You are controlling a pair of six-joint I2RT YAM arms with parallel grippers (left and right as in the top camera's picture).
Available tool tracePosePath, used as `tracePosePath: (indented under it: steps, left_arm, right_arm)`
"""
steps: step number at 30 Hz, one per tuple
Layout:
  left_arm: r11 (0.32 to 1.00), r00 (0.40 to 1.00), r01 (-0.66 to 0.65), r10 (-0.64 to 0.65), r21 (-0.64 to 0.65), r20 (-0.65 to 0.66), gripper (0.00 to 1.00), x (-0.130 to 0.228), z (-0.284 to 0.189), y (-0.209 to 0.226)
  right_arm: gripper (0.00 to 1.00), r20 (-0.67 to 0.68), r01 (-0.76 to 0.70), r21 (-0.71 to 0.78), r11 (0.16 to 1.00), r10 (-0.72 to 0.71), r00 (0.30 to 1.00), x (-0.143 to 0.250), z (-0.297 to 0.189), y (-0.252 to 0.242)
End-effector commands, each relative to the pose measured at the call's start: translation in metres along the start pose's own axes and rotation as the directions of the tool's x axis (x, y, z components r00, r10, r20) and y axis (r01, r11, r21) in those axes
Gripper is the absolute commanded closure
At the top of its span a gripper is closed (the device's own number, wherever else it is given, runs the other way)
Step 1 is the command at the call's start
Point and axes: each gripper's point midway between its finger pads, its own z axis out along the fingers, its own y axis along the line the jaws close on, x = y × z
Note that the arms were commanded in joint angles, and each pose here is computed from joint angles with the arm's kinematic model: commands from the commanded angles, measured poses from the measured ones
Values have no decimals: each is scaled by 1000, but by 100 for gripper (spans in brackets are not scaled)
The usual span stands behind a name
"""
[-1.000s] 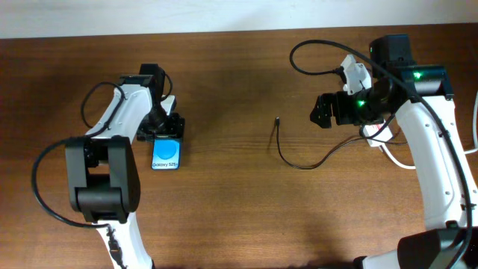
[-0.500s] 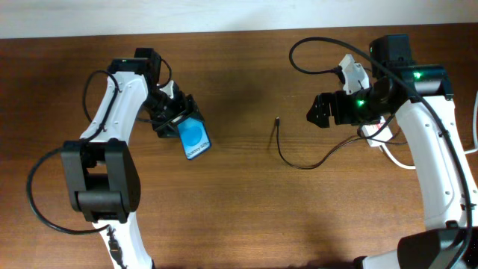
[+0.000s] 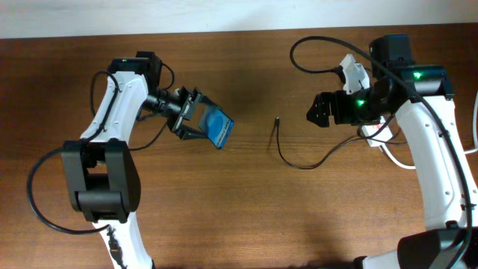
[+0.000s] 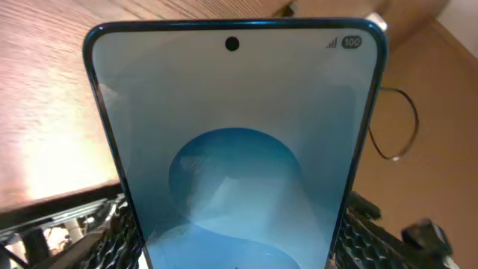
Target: Plug charger to phone and switch on socket
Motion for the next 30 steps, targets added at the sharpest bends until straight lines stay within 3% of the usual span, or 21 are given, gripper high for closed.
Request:
tracePosePath:
  steps: [1,8,12,15,18,20,24,30]
  left_arm:
    - [996,998,7,-2,84,-65,100,12,-3,-19]
    - [985,992,-11,33,174,-125,100,22,-6,-35]
    - [985,992,-15,37,174,-122,100,21,-6,-35]
    - [983,993,-11,31,183,-110,100,17,-6,-39]
    - [989,998,-66,67,135,-5,100,-4,-5,-35]
    - [997,999,6,-10,75,53,100,-15,-4,-25]
    - [986,989,140,-144,85,37,100,-15,-4,-25]
    - [986,989,140,-144,89,40,100,-16,-4,-26]
  right_arm:
    - [2,0,-60,-25,998,60,998,-1,3,6]
    - [0,42,-47,-127,991,53,998,-16,19,71]
    - [20,68,-127,-55,990,131,989,-17,31,90]
    - [22,99,-61,-73,995,68,993,-18,38,121]
    - [22,130,-21,-65,998,29,991,-21,40,132]
    - [22,142,-16,-70,997,26,990,-23,40,134]
    - [21,154,-8,-116,993,26,988,-31,44,143]
    - [25,54,-28,-151,988,37,998,-24,91,157]
